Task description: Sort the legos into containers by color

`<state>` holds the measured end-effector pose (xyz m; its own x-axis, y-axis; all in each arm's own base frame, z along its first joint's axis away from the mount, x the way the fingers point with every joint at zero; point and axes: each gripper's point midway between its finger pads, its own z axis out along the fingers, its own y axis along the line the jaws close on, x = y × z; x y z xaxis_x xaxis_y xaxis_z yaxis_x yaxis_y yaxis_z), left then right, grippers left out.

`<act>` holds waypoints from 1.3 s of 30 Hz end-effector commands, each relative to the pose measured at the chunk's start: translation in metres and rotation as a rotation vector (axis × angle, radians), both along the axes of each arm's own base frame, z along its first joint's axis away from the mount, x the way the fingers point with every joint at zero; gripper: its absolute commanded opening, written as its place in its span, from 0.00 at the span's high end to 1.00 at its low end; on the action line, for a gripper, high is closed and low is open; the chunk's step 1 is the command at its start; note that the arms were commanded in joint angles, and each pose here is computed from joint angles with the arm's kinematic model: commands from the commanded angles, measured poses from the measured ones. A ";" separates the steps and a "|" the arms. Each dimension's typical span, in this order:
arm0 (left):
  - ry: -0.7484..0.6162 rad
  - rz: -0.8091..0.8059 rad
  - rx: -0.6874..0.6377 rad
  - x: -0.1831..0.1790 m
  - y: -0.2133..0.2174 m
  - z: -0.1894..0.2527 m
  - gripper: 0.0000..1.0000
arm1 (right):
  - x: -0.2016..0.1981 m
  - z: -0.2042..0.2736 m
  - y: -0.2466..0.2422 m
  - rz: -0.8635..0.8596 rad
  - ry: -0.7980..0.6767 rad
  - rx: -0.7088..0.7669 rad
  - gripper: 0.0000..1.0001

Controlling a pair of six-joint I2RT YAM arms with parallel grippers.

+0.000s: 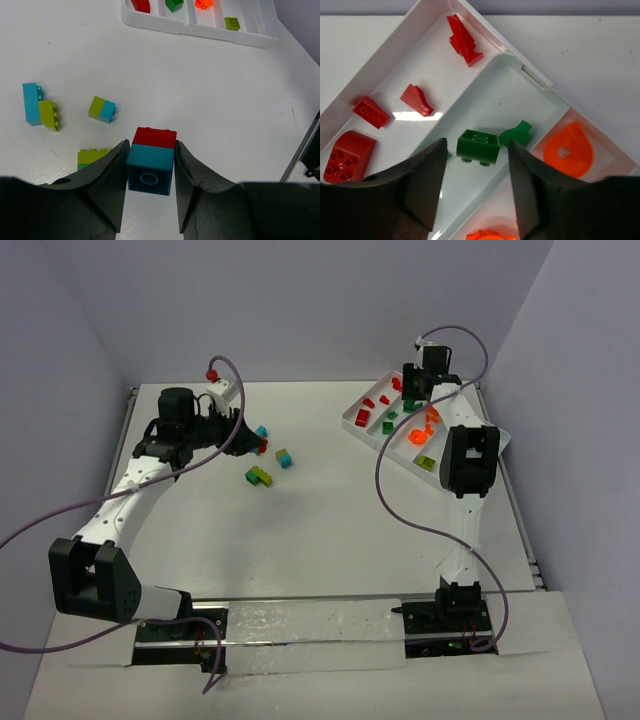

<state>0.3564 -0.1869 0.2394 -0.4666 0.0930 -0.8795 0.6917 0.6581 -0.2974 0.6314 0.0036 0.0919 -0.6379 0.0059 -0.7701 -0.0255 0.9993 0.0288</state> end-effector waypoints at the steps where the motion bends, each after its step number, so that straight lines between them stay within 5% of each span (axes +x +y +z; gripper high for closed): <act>1: -0.050 0.007 -0.026 0.008 -0.004 0.024 1.00 | 0.017 0.021 -0.022 -0.059 -0.080 0.011 0.37; 5: -0.003 -0.014 -0.073 0.003 -0.011 0.027 1.00 | 0.015 0.038 -0.013 -0.020 -0.094 0.049 0.21; 11: 0.044 -0.068 -0.144 -0.009 -0.020 0.037 1.00 | -0.029 0.132 0.030 0.127 -0.179 0.210 0.20; 19: 0.189 -0.195 -0.351 -0.040 -0.033 0.048 1.00 | -0.194 0.213 0.183 0.709 -0.208 0.459 0.19; 26: 0.389 -0.289 -0.553 -0.060 -0.031 0.057 1.00 | -0.313 0.223 0.265 1.037 -0.140 0.563 0.19; 32: 0.201 -0.357 -0.589 -0.084 -0.029 0.085 1.00 | -0.366 0.221 0.312 1.170 0.022 0.736 0.18; 39: 0.172 -0.360 -0.599 -0.094 -0.029 0.090 1.00 | -0.385 0.217 0.339 1.237 0.121 0.828 0.14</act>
